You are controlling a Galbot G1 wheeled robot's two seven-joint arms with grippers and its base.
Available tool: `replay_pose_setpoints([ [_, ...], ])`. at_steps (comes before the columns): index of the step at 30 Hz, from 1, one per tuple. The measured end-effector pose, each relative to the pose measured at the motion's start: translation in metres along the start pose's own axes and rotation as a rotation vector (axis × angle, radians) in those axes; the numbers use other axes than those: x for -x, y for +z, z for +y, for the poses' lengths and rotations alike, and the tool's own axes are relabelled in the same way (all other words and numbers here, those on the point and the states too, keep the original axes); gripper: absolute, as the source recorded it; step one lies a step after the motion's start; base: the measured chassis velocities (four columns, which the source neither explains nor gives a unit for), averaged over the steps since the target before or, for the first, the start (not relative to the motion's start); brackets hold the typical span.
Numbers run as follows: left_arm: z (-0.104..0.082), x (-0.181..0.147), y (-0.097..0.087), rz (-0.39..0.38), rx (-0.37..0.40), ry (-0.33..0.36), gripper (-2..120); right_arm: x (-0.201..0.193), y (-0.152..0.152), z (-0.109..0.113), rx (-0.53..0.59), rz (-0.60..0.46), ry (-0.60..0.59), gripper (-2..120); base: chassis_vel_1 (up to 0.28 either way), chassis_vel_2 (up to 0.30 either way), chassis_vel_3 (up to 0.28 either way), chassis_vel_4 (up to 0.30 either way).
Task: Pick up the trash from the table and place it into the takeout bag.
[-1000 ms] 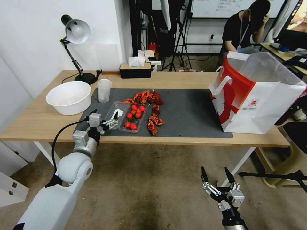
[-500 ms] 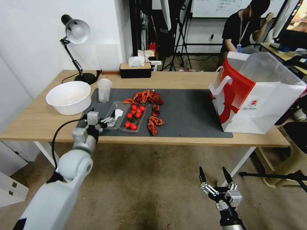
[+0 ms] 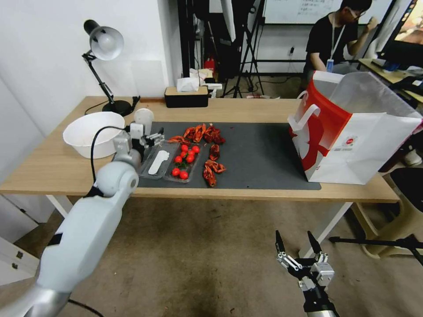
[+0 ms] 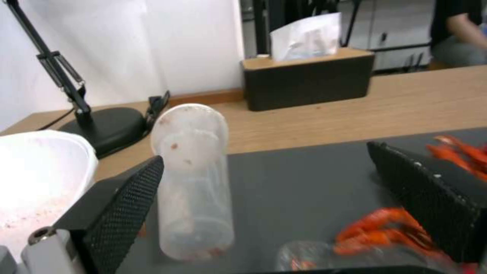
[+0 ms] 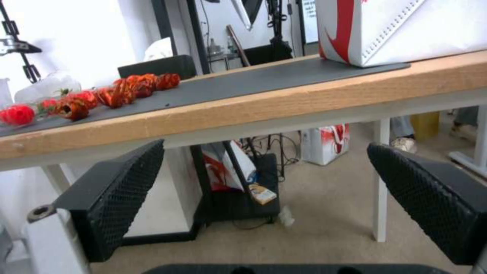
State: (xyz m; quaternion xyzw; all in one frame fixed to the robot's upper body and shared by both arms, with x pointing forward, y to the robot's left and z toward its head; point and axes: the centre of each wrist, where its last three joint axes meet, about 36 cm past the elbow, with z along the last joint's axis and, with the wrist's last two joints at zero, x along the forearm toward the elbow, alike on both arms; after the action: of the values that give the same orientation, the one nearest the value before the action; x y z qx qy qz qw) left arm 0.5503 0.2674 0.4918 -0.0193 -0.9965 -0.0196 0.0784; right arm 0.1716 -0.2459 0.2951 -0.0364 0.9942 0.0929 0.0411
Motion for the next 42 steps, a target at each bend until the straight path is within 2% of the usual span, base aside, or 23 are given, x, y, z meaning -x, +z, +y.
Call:
replay_pose_setpoints([
  [1,0.000,0.000,0.000,0.000,0.000,0.000,100,0.000,0.000,0.000,0.000,0.000,0.000,100,0.000,0.000,0.000,0.000],
  [2,0.000,0.014,-0.010,0.001,0.009,-0.025,100,0.000,0.000,0.000,0.000,0.001,0.001,100,0.000,0.000,0.000,0.000],
  [4,-0.001,0.020,-0.015,-0.001,0.015,-0.033,100,0.000,0.000,0.000,0.000,0.001,0.002,100,0.000,0.000,0.000,0.000],
  [7,-0.001,0.043,-0.034,0.006,0.040,-0.056,100,-0.001,0.000,0.000,0.000,0.000,0.005,100,0.000,0.000,0.000,0.000],
  [11,-0.003,0.063,-0.041,0.029,0.064,-0.066,100,-0.002,0.001,0.000,0.000,0.002,0.008,100,0.000,0.000,0.000,0.000],
  [18,-0.004,0.098,-0.039,0.103,0.078,-0.090,100,-0.002,0.001,-0.004,-0.008,0.002,0.013,100,0.000,0.000,0.000,0.000],
  [24,-0.007,0.111,-0.035,0.156,0.096,-0.098,100,-0.002,0.001,-0.007,-0.011,0.004,0.016,100,0.000,0.000,0.000,0.000],
  [28,-0.004,0.125,-0.028,0.199,0.130,-0.131,100,-0.002,0.002,-0.009,-0.013,0.007,0.017,100,0.000,0.000,0.000,0.000],
  [42,-0.003,0.136,-0.029,0.269,0.117,-0.181,100,-0.001,0.005,-0.009,-0.011,0.010,0.023,100,0.000,0.000,0.000,0.000],
])
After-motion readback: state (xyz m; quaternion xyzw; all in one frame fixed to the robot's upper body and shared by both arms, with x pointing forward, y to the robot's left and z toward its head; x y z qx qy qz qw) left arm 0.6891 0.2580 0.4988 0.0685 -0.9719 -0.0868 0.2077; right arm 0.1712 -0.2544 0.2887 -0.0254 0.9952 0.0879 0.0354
